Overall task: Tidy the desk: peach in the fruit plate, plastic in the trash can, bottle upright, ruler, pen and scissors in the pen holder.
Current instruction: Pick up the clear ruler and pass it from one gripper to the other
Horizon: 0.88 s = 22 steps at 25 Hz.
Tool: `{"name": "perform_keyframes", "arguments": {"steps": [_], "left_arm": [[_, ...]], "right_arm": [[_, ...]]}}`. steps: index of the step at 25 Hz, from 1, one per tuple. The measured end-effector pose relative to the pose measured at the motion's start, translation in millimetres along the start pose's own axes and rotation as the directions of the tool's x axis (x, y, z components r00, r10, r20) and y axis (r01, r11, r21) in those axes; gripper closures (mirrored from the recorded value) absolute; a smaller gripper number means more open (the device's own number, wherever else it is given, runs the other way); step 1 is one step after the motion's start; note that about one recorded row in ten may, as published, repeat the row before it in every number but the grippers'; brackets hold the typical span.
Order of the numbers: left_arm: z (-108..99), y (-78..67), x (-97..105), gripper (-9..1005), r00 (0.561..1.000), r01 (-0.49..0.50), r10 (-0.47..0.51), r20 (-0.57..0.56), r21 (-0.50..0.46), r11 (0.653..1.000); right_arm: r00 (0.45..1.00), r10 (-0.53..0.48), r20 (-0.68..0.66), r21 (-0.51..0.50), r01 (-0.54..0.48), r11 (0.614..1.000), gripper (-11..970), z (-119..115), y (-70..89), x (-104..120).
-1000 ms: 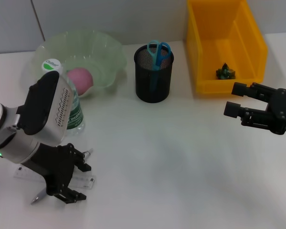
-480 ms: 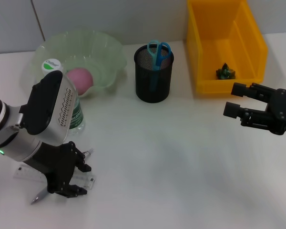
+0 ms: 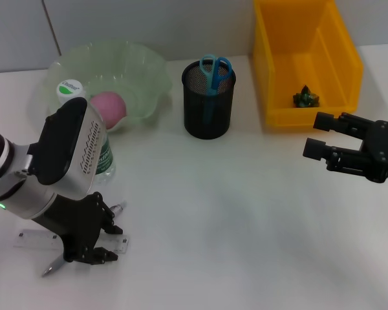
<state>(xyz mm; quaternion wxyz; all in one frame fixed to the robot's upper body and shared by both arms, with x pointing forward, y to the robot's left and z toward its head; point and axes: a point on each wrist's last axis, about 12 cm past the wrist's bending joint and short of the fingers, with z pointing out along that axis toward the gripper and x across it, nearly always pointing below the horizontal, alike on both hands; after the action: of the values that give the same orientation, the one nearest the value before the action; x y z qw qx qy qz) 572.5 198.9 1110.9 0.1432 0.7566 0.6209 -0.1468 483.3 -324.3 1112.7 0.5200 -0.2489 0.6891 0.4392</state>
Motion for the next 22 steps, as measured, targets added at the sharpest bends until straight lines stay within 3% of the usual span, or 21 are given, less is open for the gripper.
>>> {"name": "perform_keyframes", "arguments": {"steps": [5,10,15,21,22], "left_arm": [[-4.3,-0.6,-1.6,613,1.000,-0.003,0.003,0.012,-0.011,1.000],[-25.3,-7.6,-10.1,608,0.992,-0.016,0.020,0.123,-0.030,0.999],[-65.7,-19.4,-15.2,604,0.924,-0.001,0.062,0.376,-0.161,0.987],[-89.9,-21.8,-9.6,598,0.758,0.198,0.068,0.648,-0.329,0.923],[-89.9,-21.8,-9.6,597,0.758,0.198,0.068,0.648,-0.329,0.923]], "right_arm": [[1.000,0.003,0.006,0.001,-0.003,1.000,122,-1.3,0.5,0.1],[1.000,0.002,0.014,0.009,-0.002,1.000,122,-3.5,0.0,-0.9],[1.000,-0.023,0.018,0.013,0.023,1.000,122,-4.6,-0.1,-2.5],[0.996,-0.083,0.030,0.009,0.082,0.997,122,-9.7,2.6,-0.2],[0.995,-0.091,0.036,0.009,0.091,0.996,122,-11.6,3.6,0.5]]}}
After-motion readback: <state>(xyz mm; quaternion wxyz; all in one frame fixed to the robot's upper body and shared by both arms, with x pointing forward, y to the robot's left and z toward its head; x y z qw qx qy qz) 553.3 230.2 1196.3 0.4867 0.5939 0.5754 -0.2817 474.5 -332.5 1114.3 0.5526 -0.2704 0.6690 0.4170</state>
